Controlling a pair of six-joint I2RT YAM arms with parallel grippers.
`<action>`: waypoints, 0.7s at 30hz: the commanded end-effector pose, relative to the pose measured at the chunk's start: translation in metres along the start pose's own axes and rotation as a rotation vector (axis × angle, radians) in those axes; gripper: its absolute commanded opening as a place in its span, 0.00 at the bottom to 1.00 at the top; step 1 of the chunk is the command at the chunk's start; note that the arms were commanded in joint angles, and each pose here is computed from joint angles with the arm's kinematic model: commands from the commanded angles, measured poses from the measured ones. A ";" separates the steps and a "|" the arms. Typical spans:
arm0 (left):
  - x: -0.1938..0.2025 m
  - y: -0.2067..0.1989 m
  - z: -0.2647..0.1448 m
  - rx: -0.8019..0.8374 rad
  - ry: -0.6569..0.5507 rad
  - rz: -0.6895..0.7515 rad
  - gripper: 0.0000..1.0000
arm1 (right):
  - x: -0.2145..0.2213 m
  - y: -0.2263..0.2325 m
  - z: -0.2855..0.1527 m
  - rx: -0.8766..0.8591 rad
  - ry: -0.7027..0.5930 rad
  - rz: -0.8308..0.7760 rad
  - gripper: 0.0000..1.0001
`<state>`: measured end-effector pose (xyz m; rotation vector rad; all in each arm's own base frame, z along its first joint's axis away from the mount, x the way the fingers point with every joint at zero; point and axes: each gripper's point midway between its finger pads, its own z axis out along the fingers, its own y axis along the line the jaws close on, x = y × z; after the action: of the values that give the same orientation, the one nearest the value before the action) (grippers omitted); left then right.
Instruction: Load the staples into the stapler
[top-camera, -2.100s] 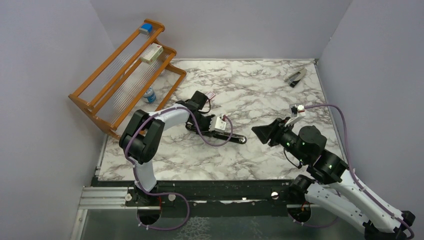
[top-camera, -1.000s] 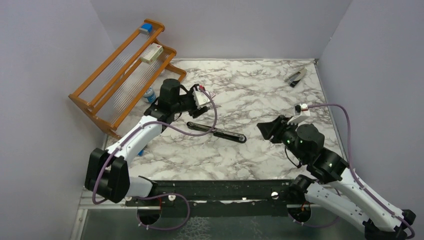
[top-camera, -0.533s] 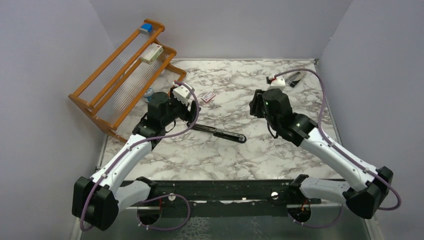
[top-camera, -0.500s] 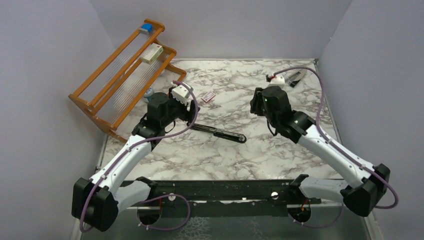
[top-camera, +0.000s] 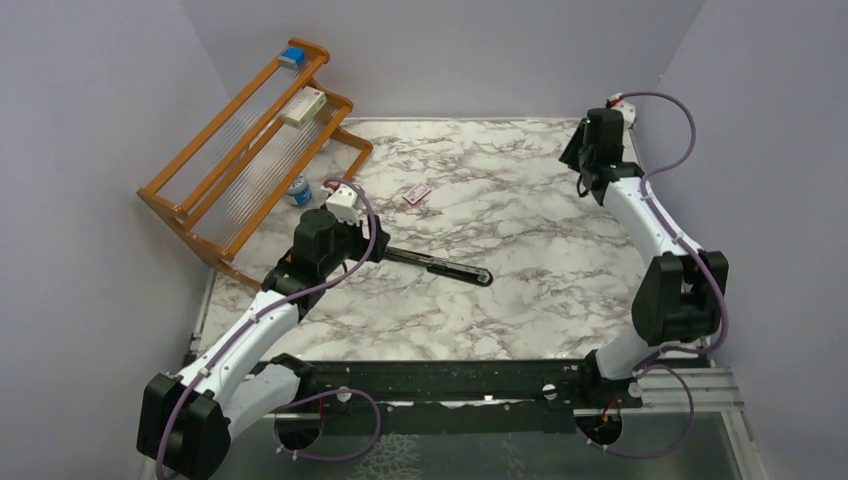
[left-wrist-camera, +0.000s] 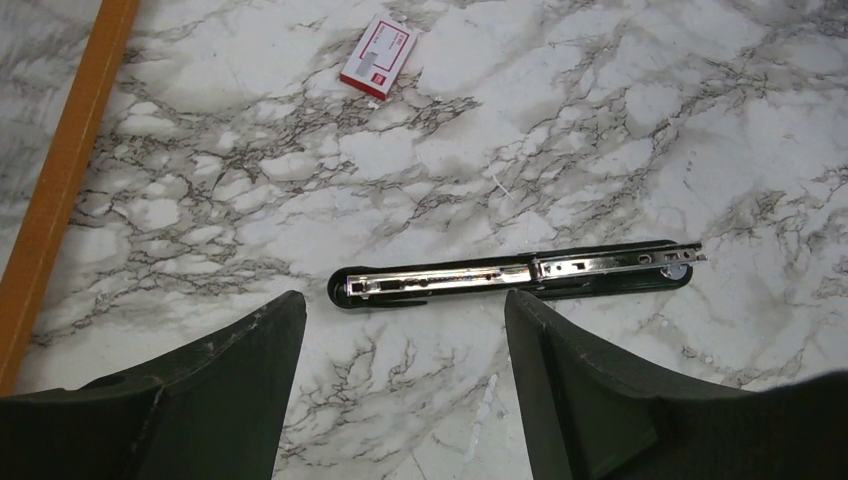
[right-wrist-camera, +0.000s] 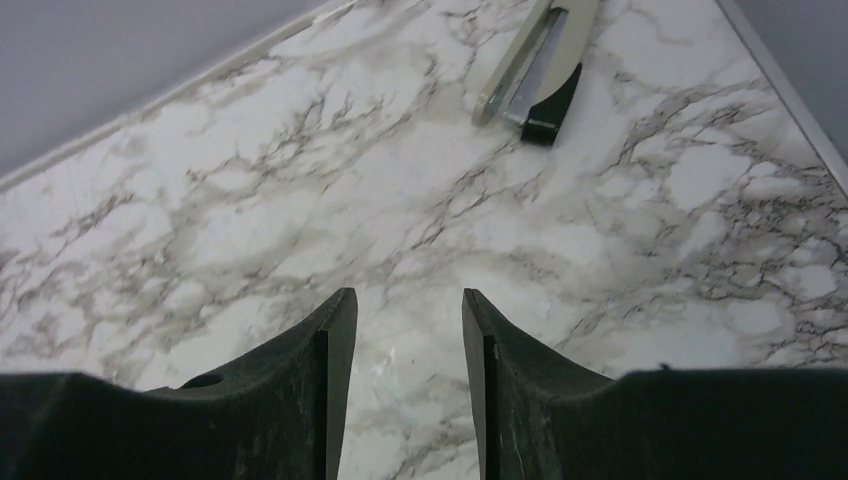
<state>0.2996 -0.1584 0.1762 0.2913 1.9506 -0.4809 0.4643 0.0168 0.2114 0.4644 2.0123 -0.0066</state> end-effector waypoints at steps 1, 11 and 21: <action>-0.006 0.004 -0.007 -0.033 -0.060 -0.078 0.77 | -0.028 -0.014 0.044 0.017 -0.048 0.077 0.47; -0.008 0.015 -0.015 -0.099 -0.083 -0.071 0.78 | -0.004 -0.050 0.151 0.096 0.055 0.135 0.49; -0.003 0.016 -0.010 -0.097 -0.065 -0.065 0.77 | -0.003 -0.082 0.192 0.212 0.067 0.117 0.49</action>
<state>0.2948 -0.1428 0.1786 0.1679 1.9290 -0.4490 0.5982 -0.0799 0.1001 0.7021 2.0787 -0.0714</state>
